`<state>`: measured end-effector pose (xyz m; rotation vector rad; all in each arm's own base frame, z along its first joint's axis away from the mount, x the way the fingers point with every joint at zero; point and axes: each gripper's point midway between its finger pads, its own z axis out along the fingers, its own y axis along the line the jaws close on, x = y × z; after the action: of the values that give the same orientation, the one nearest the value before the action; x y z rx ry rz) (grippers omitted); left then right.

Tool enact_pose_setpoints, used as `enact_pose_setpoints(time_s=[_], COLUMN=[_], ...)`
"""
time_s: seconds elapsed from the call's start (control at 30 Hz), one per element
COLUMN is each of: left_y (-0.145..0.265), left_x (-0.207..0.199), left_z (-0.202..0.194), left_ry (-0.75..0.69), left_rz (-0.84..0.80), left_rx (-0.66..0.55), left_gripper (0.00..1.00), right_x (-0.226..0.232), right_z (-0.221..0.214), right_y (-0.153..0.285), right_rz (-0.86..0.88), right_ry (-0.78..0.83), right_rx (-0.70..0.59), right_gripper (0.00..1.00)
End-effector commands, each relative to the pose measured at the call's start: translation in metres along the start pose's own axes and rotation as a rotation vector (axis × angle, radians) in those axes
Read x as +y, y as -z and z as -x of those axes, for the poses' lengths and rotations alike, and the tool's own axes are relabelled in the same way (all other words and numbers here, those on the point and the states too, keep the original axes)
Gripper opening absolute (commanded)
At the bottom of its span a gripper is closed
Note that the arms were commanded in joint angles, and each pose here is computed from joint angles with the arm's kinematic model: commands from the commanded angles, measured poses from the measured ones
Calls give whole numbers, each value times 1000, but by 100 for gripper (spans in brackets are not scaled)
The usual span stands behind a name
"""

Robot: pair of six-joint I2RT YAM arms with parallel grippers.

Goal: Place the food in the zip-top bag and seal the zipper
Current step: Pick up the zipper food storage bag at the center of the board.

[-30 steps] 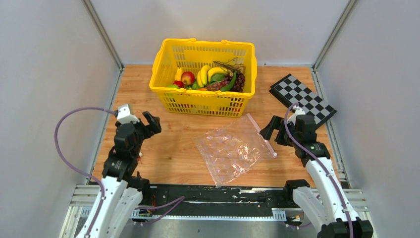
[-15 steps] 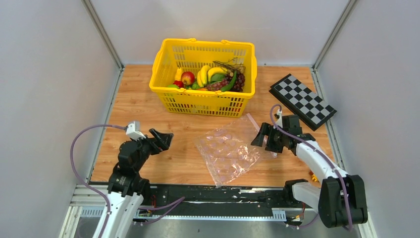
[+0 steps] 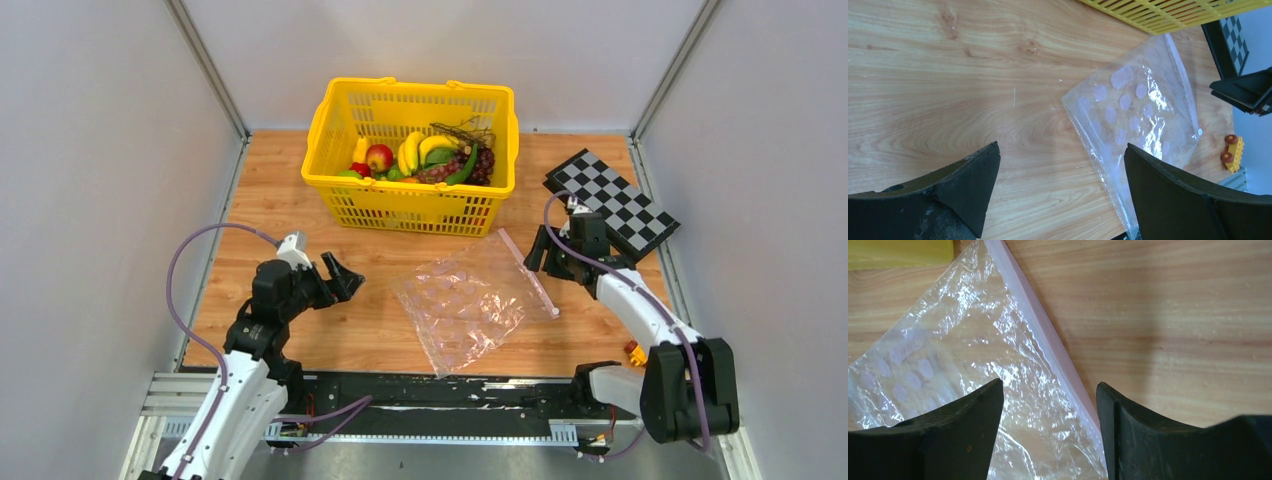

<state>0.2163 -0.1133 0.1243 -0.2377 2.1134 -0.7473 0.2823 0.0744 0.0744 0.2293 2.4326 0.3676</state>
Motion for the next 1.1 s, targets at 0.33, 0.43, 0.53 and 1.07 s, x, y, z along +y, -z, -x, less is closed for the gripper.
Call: enact_pose_setpoints(time_s=[0.33,0.43,0.53,1.07], left_y=[6,6,6,-4], left_x=[-20,-21,-24,-46], left_z=[14,15,18,0], left_ry=[-57,-59,-64,-162], left_rz=[-88,-89,-99,-133], left_rx=[-42,-42,-47,36], left_gripper=[100,100,99,93], right_x=[15,21,22,73], right_z=[-8,-12,-20,-37], right_y=[-41,-38,-36,2], right_rz=[133,171,190,499], right_ry=[71,59,48,43], right_rx=[82,72,83,75], right_gripper=[48,37,31,0])
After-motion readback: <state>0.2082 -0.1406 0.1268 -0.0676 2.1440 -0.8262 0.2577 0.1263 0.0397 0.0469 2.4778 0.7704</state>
